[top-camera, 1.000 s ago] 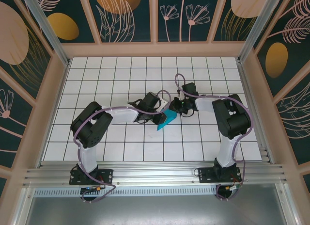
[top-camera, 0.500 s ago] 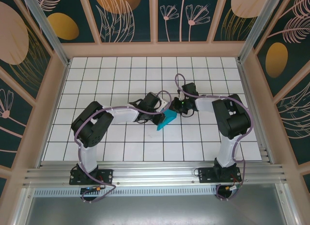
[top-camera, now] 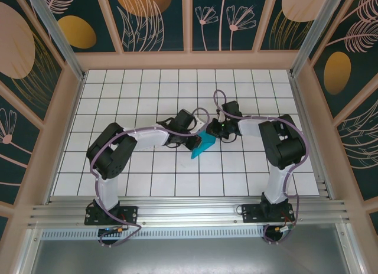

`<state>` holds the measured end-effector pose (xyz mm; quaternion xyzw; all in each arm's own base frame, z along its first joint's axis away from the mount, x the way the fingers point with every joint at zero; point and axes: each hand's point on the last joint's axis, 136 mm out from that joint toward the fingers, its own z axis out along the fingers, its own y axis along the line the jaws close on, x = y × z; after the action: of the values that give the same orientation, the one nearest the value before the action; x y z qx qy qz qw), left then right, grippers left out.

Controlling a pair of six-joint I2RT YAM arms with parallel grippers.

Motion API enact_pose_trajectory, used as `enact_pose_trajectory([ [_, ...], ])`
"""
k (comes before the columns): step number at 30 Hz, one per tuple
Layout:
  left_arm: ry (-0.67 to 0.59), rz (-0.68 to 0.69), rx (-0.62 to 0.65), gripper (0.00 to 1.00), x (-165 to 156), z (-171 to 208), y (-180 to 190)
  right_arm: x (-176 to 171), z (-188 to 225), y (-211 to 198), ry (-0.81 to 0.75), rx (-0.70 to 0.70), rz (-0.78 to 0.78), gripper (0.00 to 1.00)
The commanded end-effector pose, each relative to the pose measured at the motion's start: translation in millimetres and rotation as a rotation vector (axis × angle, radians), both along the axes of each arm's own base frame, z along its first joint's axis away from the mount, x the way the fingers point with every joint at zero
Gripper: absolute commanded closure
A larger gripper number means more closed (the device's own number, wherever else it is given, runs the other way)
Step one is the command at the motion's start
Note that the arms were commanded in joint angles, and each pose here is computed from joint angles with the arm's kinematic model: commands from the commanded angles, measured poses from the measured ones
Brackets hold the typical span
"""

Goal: Fold a paper plane with a square sheet of paper (pick it up from the middle)

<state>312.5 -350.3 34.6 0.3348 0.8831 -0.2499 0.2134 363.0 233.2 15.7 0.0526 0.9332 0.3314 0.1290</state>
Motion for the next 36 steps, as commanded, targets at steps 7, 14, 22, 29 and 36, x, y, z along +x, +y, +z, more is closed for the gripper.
enact_pose_trajectory([
  [7, 0.028, -0.066, -0.004, 0.96, 6, 10, -3, -26, -44, -19, 0.123, -0.103, -0.028, 0.87],
  [14, 0.035, -0.066, 0.017, 0.95, 6, 2, 0, -25, -42, -19, 0.12, -0.104, -0.027, 0.87],
  [22, 0.02, -0.047, 0.051, 0.95, 8, -7, 6, -24, -40, -18, 0.116, -0.097, -0.03, 0.87],
  [29, 0.003, -0.051, 0.021, 0.94, 13, -5, -1, -25, -40, -18, 0.121, -0.097, -0.03, 0.87],
  [36, -0.002, -0.05, 0.038, 0.94, 17, -9, -1, -26, -41, -18, 0.124, -0.094, -0.034, 0.87],
])
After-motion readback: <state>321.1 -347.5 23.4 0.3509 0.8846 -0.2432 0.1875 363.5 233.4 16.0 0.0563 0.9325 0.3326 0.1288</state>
